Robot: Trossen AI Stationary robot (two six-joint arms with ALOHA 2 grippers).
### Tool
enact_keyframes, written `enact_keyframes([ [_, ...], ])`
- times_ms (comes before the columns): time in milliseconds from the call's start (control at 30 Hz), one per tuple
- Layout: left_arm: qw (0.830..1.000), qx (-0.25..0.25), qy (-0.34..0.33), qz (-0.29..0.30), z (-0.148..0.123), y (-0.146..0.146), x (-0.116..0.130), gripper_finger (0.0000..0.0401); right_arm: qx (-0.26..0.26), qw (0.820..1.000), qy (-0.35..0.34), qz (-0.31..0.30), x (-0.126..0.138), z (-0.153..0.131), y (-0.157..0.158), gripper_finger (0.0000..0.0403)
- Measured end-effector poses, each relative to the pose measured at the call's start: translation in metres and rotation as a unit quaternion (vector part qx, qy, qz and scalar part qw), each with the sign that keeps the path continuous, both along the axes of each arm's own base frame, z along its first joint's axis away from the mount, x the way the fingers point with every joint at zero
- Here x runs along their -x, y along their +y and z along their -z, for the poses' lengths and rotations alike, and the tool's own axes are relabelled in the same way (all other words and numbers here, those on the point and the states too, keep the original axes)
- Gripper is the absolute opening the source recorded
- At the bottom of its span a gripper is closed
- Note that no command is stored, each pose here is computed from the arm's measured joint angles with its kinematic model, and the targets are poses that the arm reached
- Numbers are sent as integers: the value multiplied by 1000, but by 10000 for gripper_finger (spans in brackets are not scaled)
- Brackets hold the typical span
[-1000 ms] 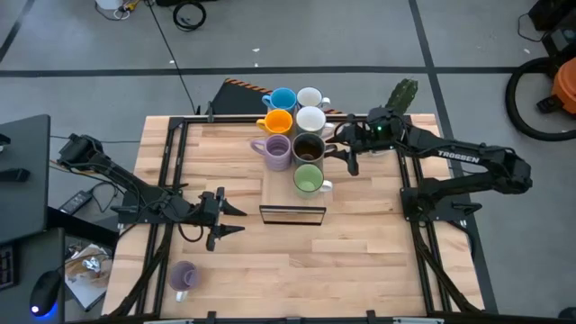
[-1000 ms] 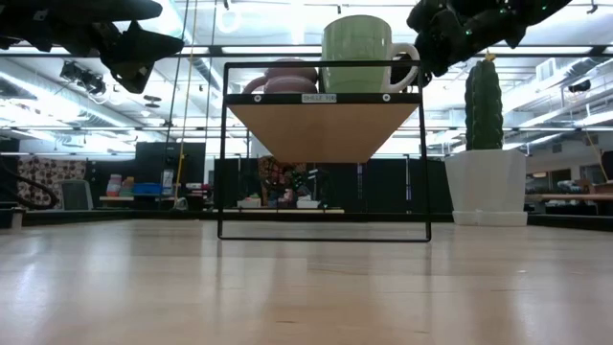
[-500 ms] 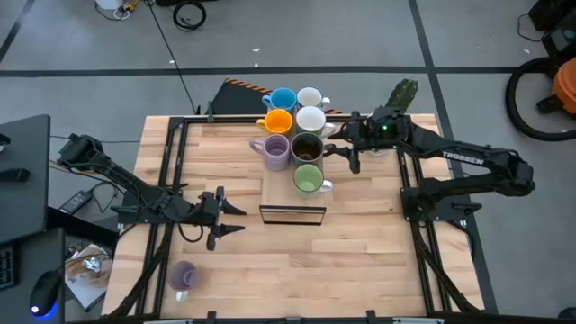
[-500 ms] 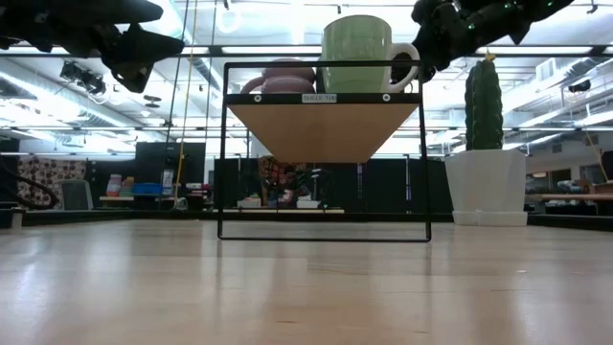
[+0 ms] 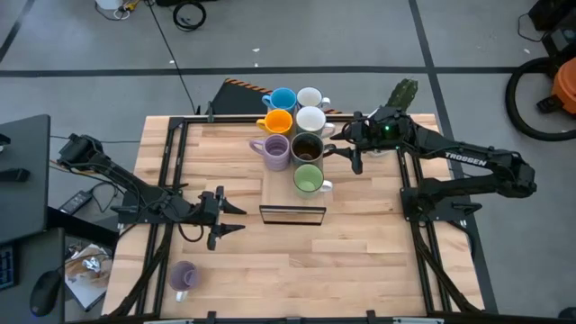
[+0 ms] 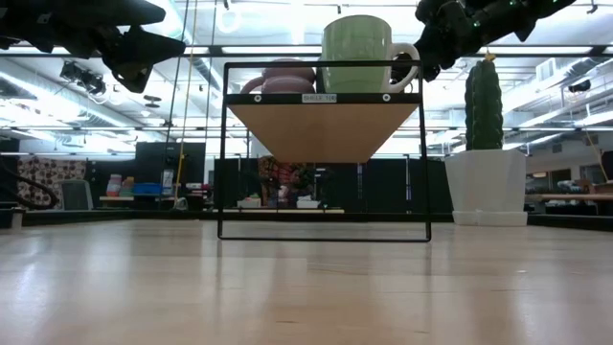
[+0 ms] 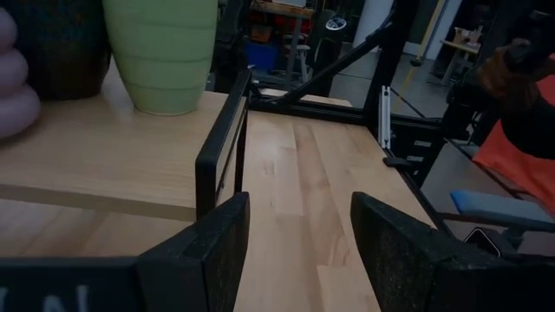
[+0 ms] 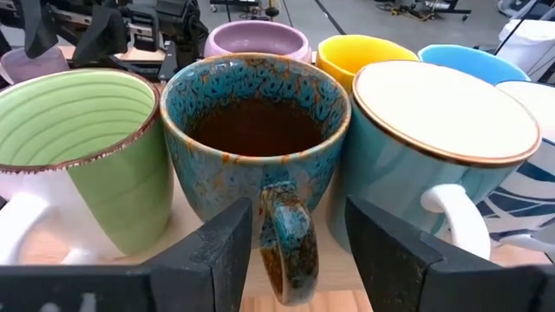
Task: Place coffee mugs
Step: Put the purple mug on the shelf
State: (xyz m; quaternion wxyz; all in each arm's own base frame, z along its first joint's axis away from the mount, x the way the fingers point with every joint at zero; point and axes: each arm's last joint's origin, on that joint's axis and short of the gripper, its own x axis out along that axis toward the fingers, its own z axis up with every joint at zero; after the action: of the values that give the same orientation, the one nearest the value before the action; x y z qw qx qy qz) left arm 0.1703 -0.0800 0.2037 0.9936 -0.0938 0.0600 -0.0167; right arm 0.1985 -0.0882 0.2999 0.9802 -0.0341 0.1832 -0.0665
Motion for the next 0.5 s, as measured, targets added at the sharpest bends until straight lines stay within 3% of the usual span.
enact_keyframes([
  [500,1000,1,0,0,0,0,0,208,-14,1000,12,-11,-13,11,-5,192],
])
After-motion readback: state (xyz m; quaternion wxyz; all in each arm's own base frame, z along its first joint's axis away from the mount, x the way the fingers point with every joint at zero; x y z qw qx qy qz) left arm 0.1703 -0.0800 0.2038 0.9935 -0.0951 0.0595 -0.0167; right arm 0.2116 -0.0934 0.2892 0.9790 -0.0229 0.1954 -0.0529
